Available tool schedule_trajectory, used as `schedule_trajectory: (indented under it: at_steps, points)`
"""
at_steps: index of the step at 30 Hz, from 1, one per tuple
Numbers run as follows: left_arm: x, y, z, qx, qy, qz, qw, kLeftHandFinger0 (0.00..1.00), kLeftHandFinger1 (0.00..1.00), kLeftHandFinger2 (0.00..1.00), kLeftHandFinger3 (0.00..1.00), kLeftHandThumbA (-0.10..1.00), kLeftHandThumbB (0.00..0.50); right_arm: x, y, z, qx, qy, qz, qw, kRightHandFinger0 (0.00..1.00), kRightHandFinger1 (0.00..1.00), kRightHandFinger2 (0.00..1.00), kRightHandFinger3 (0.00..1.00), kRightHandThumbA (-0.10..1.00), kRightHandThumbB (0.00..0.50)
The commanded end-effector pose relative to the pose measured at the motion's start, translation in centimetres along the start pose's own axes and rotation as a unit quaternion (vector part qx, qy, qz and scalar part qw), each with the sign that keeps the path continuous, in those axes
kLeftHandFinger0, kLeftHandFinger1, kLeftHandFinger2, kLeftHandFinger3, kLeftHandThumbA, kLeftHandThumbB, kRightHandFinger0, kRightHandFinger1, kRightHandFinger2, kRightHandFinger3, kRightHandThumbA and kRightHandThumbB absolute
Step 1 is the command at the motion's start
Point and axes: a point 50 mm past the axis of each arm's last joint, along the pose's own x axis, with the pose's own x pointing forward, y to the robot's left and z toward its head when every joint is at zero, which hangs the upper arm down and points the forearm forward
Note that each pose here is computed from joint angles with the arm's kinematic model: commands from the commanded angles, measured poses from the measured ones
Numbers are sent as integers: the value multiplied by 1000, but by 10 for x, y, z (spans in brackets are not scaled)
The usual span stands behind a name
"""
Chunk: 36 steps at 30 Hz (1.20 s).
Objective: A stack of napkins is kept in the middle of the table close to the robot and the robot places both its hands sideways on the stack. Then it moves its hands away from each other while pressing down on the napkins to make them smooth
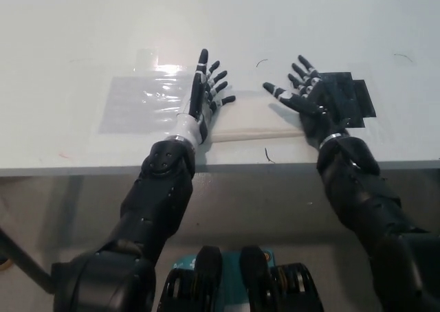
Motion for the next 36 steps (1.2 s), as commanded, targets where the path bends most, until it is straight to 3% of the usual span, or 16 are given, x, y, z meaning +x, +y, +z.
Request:
schedule_trajectory:
  at_steps: [1, 8, 10, 16, 20, 21, 22, 26, 28, 32, 36]
  points:
    - [4, 25, 13, 13, -8, 17, 1000, 1000, 1000, 1000, 1000, 1000, 392, -9, -42, -1, 4, 9, -48, 999, 1000, 1000, 1000, 1000, 1000, 331]
    - [7, 32, 20, 28, -11, 15, 999, 1000, 1000, 1000, 1000, 1000, 416, -4, -42, 12, -11, -9, -47, 999, 1000, 1000, 1000, 1000, 1000, 342]
    - [7, 36, 21, 32, -10, 16, 999, 1000, 1000, 1000, 1000, 1000, 416, -3, -42, 15, -8, -13, -47, 999, 1000, 1000, 1000, 1000, 1000, 318]
    - [7, 47, 25, 50, -16, 19, 998, 1000, 1000, 1000, 1000, 1000, 405, -2, -42, 20, -13, -21, -39, 999, 1000, 1000, 1000, 1000, 1000, 318]
    - [7, 53, 29, 52, -22, 18, 998, 1000, 1000, 1000, 1000, 1000, 414, 1, -38, 28, 0, -36, -26, 999, 1000, 1000, 1000, 1000, 1000, 338]
    - [8, 55, 32, 54, -28, 16, 998, 1000, 1000, 1000, 1000, 1000, 413, 4, -34, 34, 1, -49, -16, 999, 1000, 1000, 1000, 1000, 1000, 341]
    - [8, 55, 33, 55, -29, 16, 998, 1000, 1000, 1000, 1000, 1000, 413, 4, -32, 36, 1, -54, -12, 998, 1000, 1000, 1000, 1000, 1000, 376]
    - [10, 52, 50, 51, -59, -2, 997, 1000, 1000, 1000, 1000, 1000, 370, 10, -11, 65, -17, -128, 30, 991, 1000, 1000, 1000, 1000, 1000, 370]
    - [10, 48, 65, 50, -85, -22, 995, 1000, 1000, 1000, 1000, 1000, 405, 9, 3, 86, -27, -173, 56, 983, 1000, 1000, 1000, 1000, 1000, 367]
    - [-1, 33, 107, 41, -147, -67, 986, 1000, 1000, 1000, 1000, 1000, 422, -13, 31, 133, -28, -253, 107, 961, 1000, 1000, 1000, 1000, 1000, 353]
    - [-23, 16, 145, 49, -210, -99, 971, 1000, 1000, 1000, 1000, 1000, 372, -36, 47, 163, -36, -303, 132, 943, 1000, 1000, 1000, 1000, 1000, 351]
